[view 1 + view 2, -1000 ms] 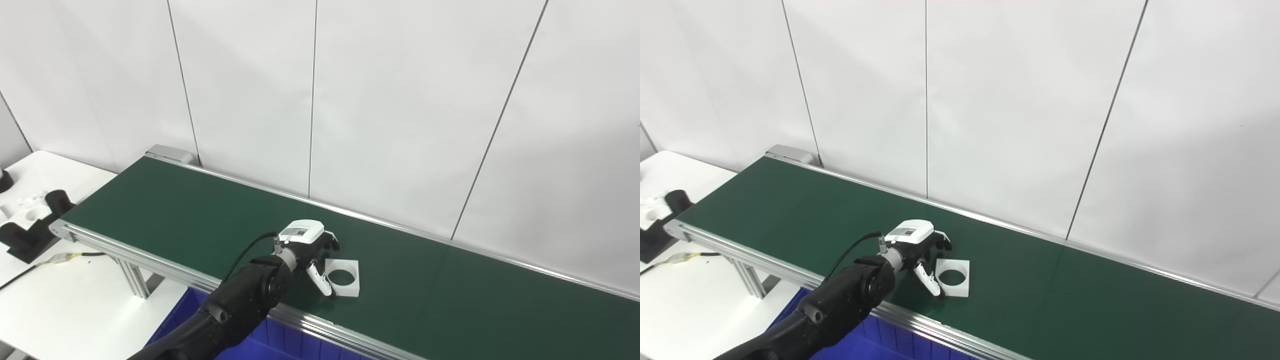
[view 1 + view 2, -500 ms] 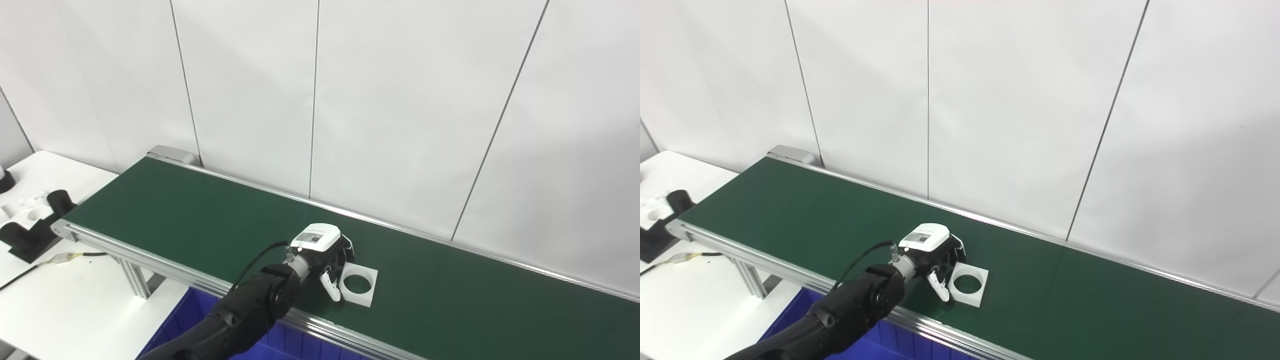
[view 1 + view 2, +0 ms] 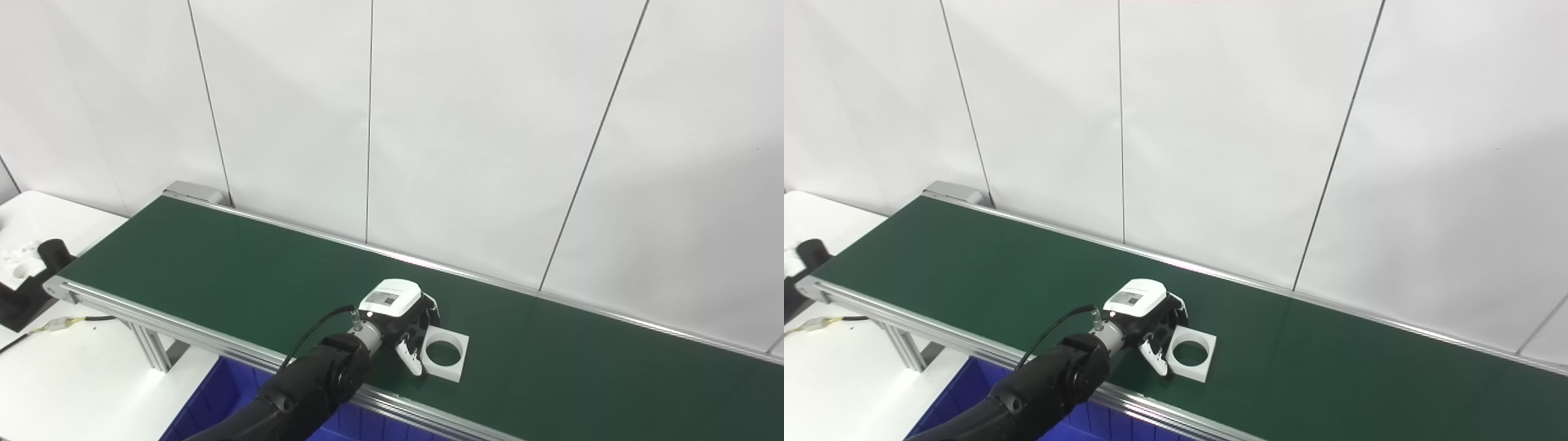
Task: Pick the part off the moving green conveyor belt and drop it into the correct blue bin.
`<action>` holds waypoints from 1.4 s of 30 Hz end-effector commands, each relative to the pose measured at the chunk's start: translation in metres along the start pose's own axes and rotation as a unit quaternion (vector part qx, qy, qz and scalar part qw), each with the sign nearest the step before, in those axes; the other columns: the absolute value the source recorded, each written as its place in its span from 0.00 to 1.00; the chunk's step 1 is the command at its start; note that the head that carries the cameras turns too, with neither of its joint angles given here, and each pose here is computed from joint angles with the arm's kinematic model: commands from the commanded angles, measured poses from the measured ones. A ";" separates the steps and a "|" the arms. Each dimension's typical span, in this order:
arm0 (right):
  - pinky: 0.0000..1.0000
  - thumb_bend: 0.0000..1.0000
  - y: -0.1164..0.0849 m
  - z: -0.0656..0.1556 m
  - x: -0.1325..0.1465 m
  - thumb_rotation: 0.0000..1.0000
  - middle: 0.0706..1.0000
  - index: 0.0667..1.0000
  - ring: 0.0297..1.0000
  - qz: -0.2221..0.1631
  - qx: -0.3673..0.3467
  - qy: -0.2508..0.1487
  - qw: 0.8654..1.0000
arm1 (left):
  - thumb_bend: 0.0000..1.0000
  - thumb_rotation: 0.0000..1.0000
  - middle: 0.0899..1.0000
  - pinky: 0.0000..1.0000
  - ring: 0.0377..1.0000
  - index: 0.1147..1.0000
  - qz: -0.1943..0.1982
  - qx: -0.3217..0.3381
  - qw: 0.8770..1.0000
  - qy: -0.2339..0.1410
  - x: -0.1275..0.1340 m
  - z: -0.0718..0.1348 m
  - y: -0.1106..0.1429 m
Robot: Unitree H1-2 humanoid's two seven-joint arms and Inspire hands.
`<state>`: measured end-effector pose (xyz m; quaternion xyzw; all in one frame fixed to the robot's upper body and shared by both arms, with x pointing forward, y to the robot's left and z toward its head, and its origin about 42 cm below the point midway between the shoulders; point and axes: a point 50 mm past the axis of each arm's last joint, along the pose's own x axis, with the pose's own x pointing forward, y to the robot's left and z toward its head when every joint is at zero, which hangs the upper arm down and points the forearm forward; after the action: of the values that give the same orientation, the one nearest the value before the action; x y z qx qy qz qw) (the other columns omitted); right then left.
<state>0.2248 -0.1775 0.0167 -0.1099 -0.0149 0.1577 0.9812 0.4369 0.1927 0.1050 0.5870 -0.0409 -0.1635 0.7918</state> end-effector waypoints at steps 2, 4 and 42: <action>0.66 0.74 0.001 0.014 0.006 0.40 0.75 0.85 0.73 -0.006 0.004 -0.048 0.999 | 0.52 0.06 0.54 0.69 0.58 0.42 -0.054 0.010 0.998 -0.001 -0.015 -0.002 -0.032; 0.67 0.74 0.001 0.013 0.006 0.40 0.75 0.85 0.73 -0.005 0.004 -0.048 0.999 | 0.52 0.06 0.53 0.68 0.57 0.42 -0.049 0.010 0.999 -0.003 -0.015 -0.002 -0.030; 0.67 0.76 -0.005 0.009 0.007 0.38 0.75 0.85 0.73 -0.002 -0.003 -0.041 0.999 | 0.52 0.00 0.49 0.72 0.56 0.37 0.103 -0.060 0.993 -0.006 -0.044 0.007 0.104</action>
<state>0.2281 -0.1793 0.0152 -0.1137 -0.0127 0.1591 0.9806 0.4140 0.2213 0.1880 0.5248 -0.0637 -0.1111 0.8415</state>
